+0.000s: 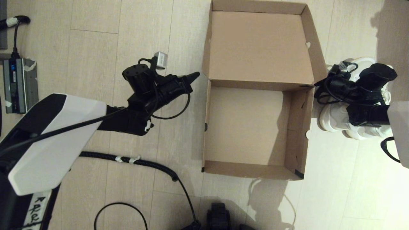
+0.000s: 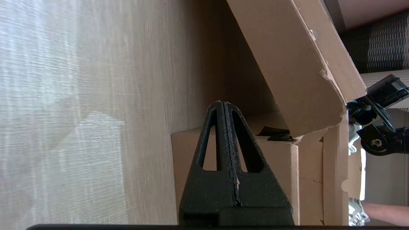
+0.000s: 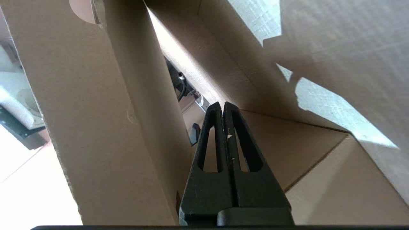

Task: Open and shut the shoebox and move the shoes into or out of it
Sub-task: Put the shoes into the shoe box

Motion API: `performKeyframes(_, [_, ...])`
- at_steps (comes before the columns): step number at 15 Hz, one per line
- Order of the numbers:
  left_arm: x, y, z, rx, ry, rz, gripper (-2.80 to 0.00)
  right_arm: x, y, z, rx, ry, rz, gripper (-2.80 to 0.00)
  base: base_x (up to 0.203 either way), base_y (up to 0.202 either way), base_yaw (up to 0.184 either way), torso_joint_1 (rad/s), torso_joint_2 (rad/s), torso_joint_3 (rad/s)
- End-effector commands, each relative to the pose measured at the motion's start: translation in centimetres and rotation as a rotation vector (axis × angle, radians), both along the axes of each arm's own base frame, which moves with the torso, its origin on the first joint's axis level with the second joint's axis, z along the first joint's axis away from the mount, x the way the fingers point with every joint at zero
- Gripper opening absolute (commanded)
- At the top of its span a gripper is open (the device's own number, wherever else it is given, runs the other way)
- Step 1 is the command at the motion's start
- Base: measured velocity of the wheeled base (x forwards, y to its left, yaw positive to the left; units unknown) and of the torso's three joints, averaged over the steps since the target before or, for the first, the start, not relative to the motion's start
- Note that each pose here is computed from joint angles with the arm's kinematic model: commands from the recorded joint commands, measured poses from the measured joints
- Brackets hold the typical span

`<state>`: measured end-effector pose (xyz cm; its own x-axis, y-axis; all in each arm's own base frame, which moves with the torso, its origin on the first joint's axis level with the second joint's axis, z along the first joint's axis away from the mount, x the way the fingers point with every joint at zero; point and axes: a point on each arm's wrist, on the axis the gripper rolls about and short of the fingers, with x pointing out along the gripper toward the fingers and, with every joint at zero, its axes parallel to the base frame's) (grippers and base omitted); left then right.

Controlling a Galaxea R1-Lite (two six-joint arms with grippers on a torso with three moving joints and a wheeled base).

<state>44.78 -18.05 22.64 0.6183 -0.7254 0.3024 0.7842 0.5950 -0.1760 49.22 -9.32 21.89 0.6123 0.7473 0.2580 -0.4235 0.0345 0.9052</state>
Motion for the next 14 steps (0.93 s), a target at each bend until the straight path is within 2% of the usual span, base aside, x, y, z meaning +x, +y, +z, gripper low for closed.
performKeyframes(1, [0.0, 0.0, -0.1, -0.002, 0.000, -0.004, -2.80, -0.1, 0.4, 0.2, 0.001, -0.002, 0.015, -2.80, 0.000, 0.000, 0.000, 0.000, 0.00, 0.000])
performKeyframes(9, [0.0, 0.0, 0.1, -0.003, -0.005, -0.003, -2.80, -2.2, 0.9, 4.4, 0.028, -0.058, 0.044, -2.80, 0.000, 0.000, 0.000, 0.000, 0.00, 0.000])
performKeyframes(14, [0.4, -0.2, -0.2, -0.004, -0.006, -0.004, -2.80, -2.3, 1.3, 4.7, 0.051, -0.049, 0.069, -2.80, 0.000, 0.000, 0.000, 0.000, 0.00, 0.000])
